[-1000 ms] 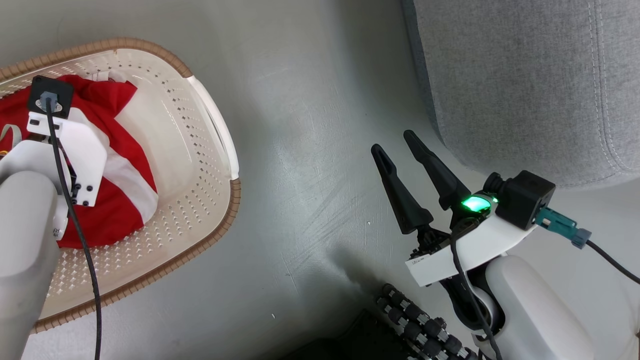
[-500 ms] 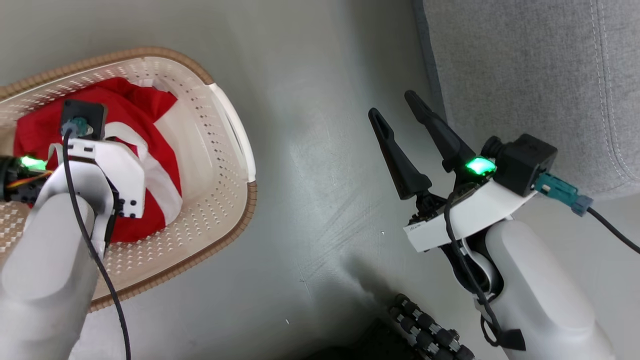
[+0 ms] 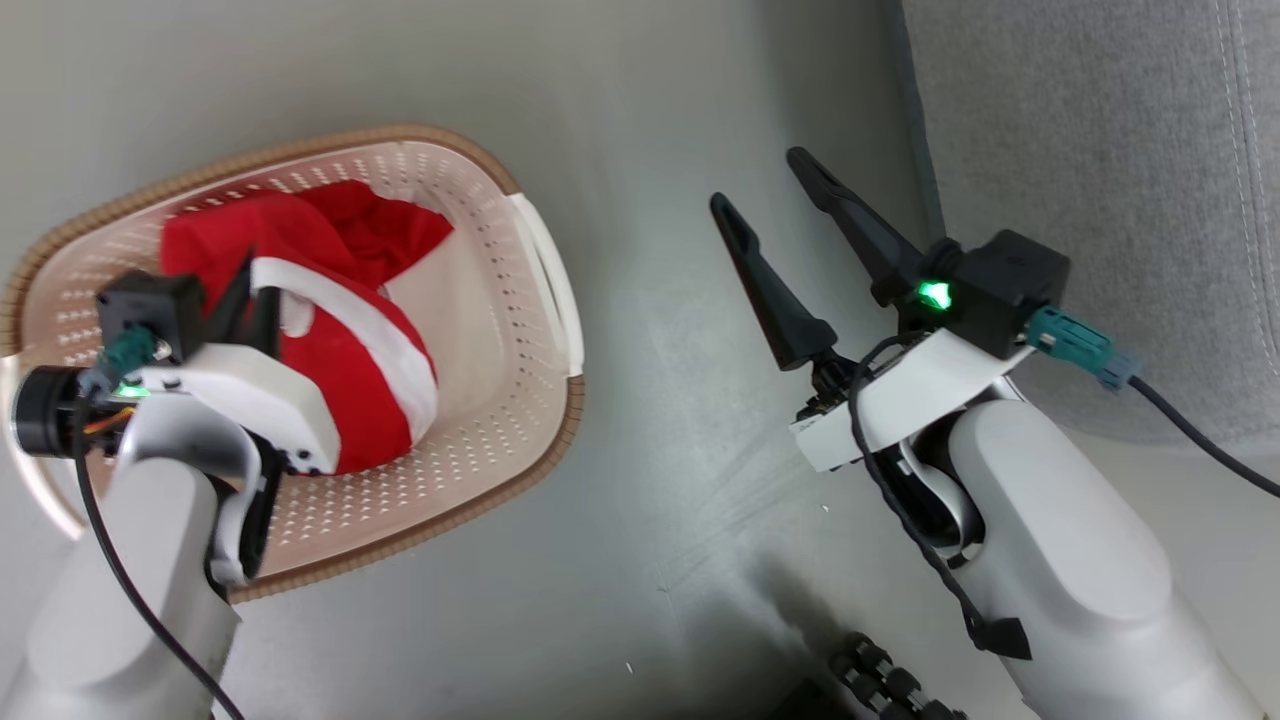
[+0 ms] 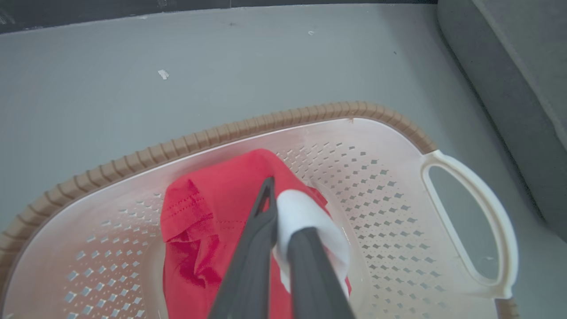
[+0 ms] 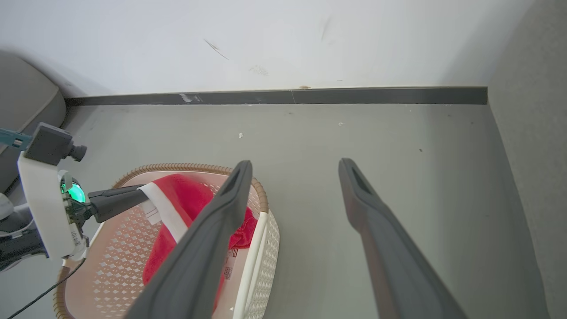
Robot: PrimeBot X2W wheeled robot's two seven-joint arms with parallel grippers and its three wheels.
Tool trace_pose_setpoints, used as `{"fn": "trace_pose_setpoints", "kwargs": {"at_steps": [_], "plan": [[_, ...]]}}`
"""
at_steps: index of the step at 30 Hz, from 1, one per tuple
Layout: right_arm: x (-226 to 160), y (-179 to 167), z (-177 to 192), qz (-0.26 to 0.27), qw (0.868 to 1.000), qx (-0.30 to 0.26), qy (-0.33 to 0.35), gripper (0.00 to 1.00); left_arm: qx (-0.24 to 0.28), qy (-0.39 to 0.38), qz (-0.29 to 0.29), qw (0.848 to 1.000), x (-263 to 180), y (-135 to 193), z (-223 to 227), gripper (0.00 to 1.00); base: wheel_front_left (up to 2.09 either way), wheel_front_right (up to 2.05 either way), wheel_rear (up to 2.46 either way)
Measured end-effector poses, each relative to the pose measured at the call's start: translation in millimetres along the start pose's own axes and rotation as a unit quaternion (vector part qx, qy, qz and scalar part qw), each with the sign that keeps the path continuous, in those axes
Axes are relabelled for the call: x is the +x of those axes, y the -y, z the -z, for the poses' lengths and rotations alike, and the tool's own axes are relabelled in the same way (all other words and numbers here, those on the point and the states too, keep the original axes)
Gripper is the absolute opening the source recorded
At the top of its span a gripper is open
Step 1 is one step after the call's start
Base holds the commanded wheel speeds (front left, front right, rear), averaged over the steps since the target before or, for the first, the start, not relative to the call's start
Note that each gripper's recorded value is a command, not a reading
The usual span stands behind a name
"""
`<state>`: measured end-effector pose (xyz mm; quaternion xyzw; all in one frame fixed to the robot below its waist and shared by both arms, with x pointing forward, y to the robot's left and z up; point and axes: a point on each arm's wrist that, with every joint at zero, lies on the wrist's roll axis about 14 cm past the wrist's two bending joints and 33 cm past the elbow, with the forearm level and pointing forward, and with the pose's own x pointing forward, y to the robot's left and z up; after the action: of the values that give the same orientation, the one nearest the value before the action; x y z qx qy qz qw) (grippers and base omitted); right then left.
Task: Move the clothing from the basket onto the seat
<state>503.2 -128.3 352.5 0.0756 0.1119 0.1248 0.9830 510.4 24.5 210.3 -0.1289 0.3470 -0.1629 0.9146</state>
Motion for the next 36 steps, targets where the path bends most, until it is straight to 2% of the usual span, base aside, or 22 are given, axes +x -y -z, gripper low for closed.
{"fn": "trace_pose_setpoints", "kwargs": {"at_steps": [10, 15, 20, 26, 36], "plan": [[12, -60, -24, -0.113, 0.992, -0.057, 0.025, 1.0, 0.022, 0.103, 0.044, 0.993, -46, 14, -55, 0.0, 0.0, 0.0, 0.0], [8, -101, -37, -0.183, 0.979, -0.082, 0.039, 1.0, 0.033, 0.141, 0.048, 0.988, -68, 15, -81, 0.0, 0.0, 0.0, 0.0], [-4, -142, -44, -0.249, 0.962, -0.099, 0.048, 1.0, 0.037, 0.171, 0.077, 0.981, -91, 38, -105, 0.0, 0.0, 0.0, 0.0], [-13, -163, -62, -0.279, 0.951, -0.116, 0.066, 1.0, 0.059, 0.198, 0.095, 0.974, -120, 55, -128, 0.0, 0.0, 0.0, 0.0], [-30, -181, -96, -0.29, 0.945, -0.113, 0.098, 1.0, 0.088, 0.23, 0.135, 0.96, -171, 93, -153, 0.0, 0.0, 0.0, 0.0]]}}
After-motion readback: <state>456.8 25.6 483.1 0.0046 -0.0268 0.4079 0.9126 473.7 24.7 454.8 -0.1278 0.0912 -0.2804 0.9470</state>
